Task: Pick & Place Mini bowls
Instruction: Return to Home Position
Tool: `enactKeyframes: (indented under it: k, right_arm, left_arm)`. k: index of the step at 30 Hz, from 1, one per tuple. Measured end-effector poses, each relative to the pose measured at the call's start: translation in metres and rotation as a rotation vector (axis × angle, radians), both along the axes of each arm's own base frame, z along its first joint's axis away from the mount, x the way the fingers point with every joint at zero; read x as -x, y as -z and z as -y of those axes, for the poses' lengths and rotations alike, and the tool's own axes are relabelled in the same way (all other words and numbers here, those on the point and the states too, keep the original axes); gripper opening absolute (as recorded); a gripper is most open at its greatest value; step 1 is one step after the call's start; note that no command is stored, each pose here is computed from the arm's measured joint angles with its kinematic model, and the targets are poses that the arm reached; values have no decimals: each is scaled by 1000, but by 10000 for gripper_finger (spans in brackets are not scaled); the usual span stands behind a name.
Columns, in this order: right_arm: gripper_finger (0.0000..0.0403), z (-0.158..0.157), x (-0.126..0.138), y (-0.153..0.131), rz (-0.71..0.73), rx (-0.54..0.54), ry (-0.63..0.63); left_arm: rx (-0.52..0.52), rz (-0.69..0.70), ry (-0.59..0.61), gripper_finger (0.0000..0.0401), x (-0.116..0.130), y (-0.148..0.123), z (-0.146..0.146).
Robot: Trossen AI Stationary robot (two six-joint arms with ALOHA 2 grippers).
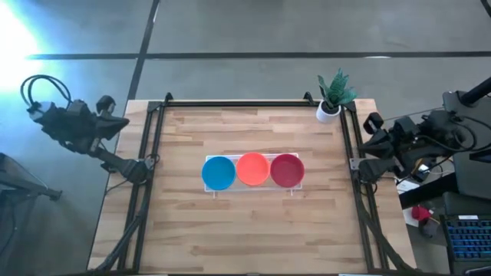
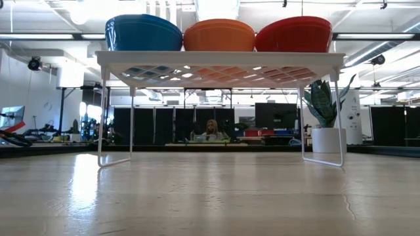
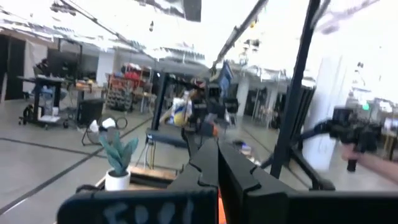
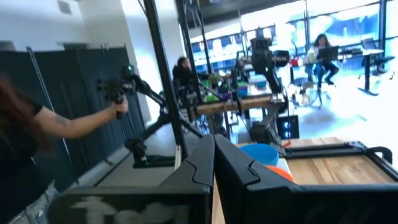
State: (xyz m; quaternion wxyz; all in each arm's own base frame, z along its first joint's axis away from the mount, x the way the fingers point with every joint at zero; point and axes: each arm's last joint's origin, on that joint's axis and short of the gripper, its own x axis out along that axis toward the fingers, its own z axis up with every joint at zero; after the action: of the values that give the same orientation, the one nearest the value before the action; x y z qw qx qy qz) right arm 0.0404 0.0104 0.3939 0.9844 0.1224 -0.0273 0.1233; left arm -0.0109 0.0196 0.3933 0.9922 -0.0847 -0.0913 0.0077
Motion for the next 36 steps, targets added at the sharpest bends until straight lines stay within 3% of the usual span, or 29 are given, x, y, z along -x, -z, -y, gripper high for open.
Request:
enactKeyframes:
  k: [22, 31, 36]
  right_arm:
    - [8, 18, 53, 41, 171, -99, 80]
    - [8, 22, 62, 43, 201, -103, 113]
    - [8, 19, 55, 50, 182, -83, 110]
  left_arm:
    - [-9, 153, -27, 0, 47, 16, -23]
    - [-26, 147, -21, 0, 48, 17, -23]
    - [-52, 124, -23, 0, 36, 24, -17]
